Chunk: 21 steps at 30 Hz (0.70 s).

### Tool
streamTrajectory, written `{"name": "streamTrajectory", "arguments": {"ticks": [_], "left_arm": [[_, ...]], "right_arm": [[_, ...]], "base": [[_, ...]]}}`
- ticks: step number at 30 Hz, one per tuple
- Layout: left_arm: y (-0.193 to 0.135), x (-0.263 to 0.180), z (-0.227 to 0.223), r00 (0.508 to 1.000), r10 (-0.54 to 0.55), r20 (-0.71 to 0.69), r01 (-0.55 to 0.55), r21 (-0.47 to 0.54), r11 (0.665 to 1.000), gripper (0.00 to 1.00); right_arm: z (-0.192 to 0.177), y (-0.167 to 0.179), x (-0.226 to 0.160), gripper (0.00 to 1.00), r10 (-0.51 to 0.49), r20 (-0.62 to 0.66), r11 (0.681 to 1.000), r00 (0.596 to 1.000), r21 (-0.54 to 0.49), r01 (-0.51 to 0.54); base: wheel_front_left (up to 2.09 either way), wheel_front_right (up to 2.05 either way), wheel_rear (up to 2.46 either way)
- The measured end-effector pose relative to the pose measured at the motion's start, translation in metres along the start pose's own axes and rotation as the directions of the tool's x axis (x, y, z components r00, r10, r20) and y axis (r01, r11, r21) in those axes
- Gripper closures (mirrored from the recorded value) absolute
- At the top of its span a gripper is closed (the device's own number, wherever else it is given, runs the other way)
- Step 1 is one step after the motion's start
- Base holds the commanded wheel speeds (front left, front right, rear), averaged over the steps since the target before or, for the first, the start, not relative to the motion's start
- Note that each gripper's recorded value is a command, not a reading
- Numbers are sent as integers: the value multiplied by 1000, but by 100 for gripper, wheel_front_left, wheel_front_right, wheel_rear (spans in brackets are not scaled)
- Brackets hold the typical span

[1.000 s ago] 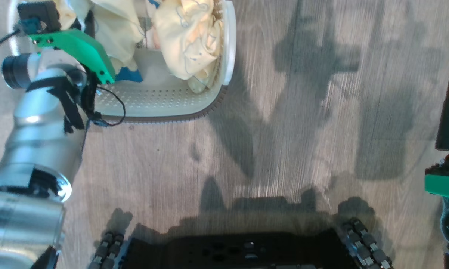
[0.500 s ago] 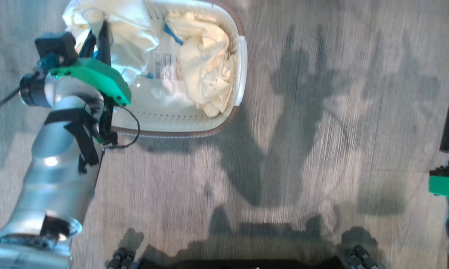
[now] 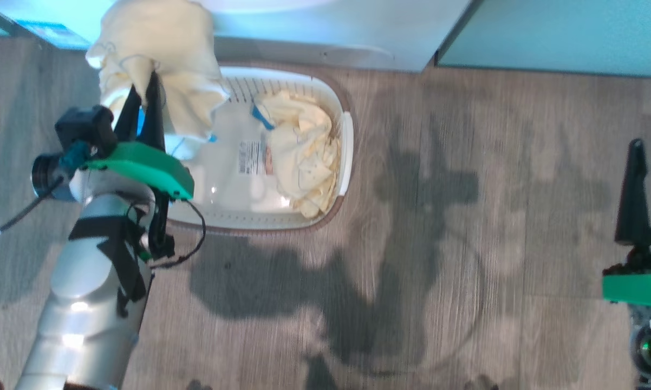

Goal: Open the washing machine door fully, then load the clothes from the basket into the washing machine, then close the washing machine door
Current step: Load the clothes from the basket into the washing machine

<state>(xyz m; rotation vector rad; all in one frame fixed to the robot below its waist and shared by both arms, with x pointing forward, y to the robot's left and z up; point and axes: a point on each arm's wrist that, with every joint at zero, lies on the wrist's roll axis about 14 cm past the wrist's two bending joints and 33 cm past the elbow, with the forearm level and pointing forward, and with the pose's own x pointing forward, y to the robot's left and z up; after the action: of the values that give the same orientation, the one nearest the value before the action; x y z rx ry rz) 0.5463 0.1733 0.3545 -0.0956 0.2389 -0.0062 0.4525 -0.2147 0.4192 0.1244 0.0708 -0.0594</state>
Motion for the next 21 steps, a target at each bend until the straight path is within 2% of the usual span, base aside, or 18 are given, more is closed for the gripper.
{"name": "streamTrajectory", "arguments": {"ticks": [6, 21], "left_arm": [[1, -29, 37, 996, 4, 88, -4, 9, 1000, 100], [25, -123, 98, 975, 62, 215, -72, 38, 997, 100]], "right_arm": [[14, 7, -15, 0, 19, 14, 1000, 1000, -3, -19], [49, 21, -54, 0, 61, 71, 998, 996, 13, -62]], "base": [[0, 0, 0], [0, 0, 0]]}}
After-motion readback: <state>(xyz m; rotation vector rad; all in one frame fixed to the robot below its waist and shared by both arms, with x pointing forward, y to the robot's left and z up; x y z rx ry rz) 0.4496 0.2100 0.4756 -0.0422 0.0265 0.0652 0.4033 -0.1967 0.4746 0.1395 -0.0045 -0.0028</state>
